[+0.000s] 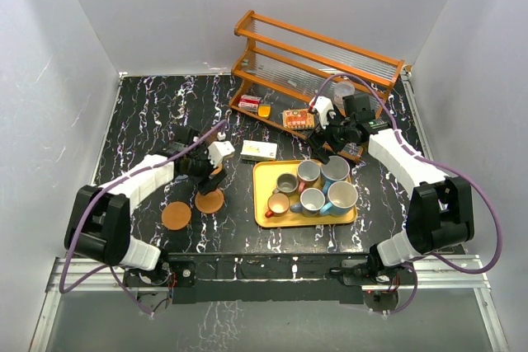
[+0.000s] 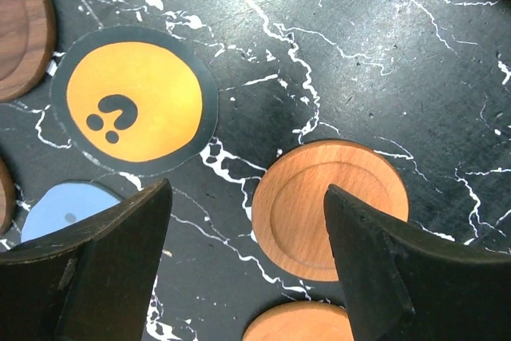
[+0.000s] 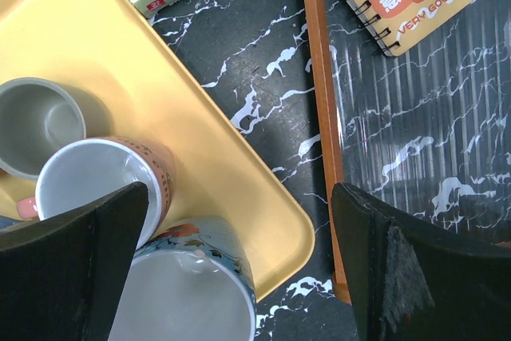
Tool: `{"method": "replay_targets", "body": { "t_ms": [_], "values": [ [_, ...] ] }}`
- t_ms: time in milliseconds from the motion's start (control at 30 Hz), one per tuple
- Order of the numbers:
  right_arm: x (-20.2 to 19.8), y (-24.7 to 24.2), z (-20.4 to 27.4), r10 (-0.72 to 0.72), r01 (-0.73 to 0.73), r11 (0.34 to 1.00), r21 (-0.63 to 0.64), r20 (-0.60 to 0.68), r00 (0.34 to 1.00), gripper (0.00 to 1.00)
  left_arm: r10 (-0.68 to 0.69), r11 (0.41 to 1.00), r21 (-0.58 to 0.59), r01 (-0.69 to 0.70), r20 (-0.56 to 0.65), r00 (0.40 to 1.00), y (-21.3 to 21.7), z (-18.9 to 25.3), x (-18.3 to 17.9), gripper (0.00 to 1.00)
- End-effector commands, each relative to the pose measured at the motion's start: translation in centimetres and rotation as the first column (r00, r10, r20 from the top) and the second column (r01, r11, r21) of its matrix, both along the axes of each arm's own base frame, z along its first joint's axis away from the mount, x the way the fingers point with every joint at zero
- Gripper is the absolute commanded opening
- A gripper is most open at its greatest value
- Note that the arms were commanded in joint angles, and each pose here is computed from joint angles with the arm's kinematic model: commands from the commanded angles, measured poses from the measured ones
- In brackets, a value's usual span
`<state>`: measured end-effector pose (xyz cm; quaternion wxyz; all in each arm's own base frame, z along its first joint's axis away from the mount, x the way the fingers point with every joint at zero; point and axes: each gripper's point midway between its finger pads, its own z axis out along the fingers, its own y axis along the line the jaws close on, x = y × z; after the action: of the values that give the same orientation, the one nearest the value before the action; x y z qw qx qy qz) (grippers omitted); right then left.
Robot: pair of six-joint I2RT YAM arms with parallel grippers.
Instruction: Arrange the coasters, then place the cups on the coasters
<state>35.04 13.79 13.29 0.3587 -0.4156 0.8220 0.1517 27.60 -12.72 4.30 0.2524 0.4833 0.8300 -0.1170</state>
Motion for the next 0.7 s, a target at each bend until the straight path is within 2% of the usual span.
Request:
{"method": "replay_targets", "body": {
  "t_ms": [0, 233, 433, 667],
  "values": [
    [1.4, 0.5, 2.3, 0.008, -0.011, 0.999, 0.034, 0.069, 0.998, 0.98, 0.016, 0.998, -0.068, -0.014, 0.017, 1.000, 0.2, 2.7, -0.3, 0.76],
    [1.3, 0.6, 2.7, 0.005, -0.009, 0.999, 0.042, 0.080, 0.997, 0.98, 0.106, 0.994, 0.002, -0.106, 0.010, 0.994, 4.9, 2.7, -2.2, 0.77],
    [1.3, 0.7, 3.8, -0.004, -0.002, 0.998, 0.058, 0.104, 0.995, 0.98, 0.167, 0.982, 0.096, -0.161, -0.058, 0.984, 9.7, 2.3, -6.3, 0.77],
    [1.4, 0.7, 4.9, -0.018, 0.009, 0.997, 0.073, 0.127, 0.992, 0.98, 0.175, 0.974, 0.170, -0.151, -0.134, 0.975, 11.5, 0.7, -9.3, 0.77]
  ]
}}
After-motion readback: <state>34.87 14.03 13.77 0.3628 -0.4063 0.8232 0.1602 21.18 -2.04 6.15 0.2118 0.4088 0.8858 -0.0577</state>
